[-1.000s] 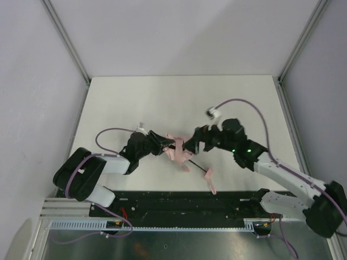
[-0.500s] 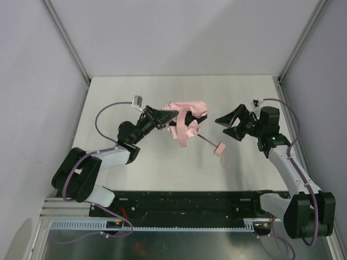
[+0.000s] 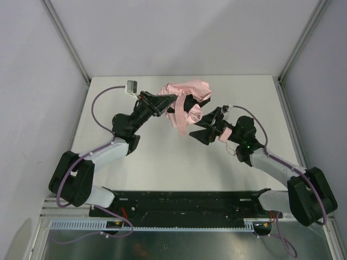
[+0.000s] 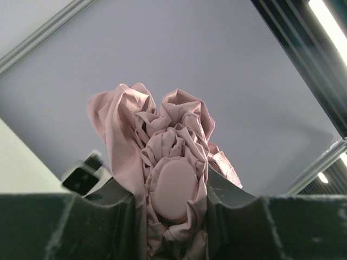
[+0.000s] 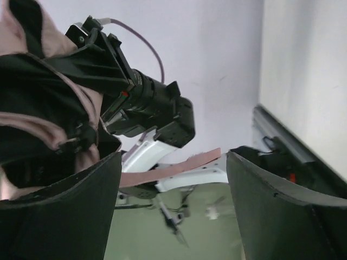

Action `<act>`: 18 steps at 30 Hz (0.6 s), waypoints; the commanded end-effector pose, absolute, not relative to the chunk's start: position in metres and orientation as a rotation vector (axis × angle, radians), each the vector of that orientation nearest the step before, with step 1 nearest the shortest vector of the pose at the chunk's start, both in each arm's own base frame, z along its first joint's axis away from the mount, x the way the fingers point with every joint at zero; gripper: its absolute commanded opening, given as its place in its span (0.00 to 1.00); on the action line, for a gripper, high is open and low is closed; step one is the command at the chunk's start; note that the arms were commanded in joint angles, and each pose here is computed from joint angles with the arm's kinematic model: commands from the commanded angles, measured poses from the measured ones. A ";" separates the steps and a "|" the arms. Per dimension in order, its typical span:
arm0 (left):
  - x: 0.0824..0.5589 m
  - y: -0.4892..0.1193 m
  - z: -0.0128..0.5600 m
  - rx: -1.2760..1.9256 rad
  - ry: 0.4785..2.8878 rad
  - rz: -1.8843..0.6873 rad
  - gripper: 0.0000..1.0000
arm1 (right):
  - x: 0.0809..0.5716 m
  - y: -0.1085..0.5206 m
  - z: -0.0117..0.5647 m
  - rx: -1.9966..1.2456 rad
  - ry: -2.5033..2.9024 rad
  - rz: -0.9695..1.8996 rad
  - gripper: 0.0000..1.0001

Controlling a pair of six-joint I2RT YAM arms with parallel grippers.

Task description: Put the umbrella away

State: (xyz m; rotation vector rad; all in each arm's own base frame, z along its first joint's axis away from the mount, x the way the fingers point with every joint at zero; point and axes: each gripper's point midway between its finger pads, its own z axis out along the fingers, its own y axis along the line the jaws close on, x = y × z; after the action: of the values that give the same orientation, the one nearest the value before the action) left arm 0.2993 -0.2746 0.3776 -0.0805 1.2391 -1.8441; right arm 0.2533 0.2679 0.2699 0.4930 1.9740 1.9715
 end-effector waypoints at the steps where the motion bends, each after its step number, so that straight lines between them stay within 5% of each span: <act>1: 0.245 -0.239 0.475 0.139 0.742 -1.885 0.00 | 0.248 0.284 0.314 0.597 1.794 2.282 0.79; 14: 0.239 -0.240 0.487 0.174 0.698 -1.899 0.00 | 0.233 0.310 0.317 0.675 1.792 2.454 0.66; 18: 0.242 -0.240 0.488 0.177 0.698 -1.897 0.00 | 0.227 0.312 0.305 0.632 1.881 2.344 0.71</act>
State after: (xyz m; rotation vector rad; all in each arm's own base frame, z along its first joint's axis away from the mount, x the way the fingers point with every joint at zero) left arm 0.2976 -0.2735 0.4092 -0.0694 1.1643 -1.8989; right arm 0.2376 0.3130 0.2955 0.7028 1.8779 2.3665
